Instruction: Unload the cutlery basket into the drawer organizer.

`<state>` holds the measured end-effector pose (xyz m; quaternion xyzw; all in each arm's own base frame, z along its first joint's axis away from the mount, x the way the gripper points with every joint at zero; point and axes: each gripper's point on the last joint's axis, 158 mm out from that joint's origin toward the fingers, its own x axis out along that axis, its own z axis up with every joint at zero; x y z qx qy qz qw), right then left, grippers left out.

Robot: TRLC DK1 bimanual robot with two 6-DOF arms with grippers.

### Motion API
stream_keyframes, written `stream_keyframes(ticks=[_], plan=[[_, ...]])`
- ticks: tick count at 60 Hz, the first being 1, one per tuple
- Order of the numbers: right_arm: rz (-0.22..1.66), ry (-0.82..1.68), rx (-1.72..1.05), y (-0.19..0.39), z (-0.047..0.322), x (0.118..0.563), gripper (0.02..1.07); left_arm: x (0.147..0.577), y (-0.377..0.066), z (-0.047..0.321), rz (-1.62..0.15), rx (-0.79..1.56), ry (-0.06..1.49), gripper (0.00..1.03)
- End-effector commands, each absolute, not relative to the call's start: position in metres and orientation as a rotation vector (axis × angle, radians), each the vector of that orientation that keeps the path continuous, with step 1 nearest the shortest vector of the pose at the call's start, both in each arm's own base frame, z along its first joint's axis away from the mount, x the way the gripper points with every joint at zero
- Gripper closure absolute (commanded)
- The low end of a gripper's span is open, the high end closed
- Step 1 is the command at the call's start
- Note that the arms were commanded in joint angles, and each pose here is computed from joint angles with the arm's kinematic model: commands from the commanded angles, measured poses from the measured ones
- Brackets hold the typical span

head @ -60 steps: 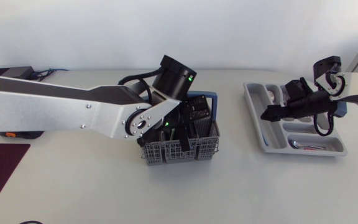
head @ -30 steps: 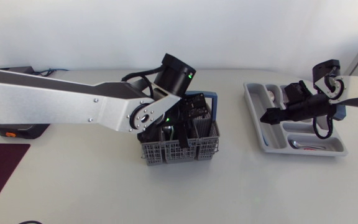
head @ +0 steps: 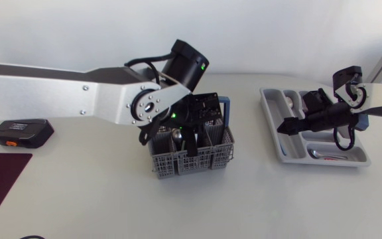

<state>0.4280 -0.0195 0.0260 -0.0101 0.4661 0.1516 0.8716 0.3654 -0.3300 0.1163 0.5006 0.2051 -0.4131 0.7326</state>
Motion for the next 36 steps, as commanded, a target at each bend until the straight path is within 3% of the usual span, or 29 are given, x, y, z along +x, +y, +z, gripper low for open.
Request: stream_keyframes(ticks=[1, 18, 36], plan=[[0.338, 0.973, -0.040, -0.014, 0.024, 0.420, 0.14, 0.364, -0.339, 0.166, -0.908, 1.085, 0.361, 1.00], [0.358, 0.969, -0.064, -0.007, 0.028, 0.412, 0.14, 0.348, -0.330, 0.228, -0.969, 1.114, 0.370, 1.00], [0.511, 0.816, -0.182, 0.038, 0.083, 0.377, 0.14, 0.309, -0.320, 0.260, -1.057, 1.051, 0.443, 1.00]])
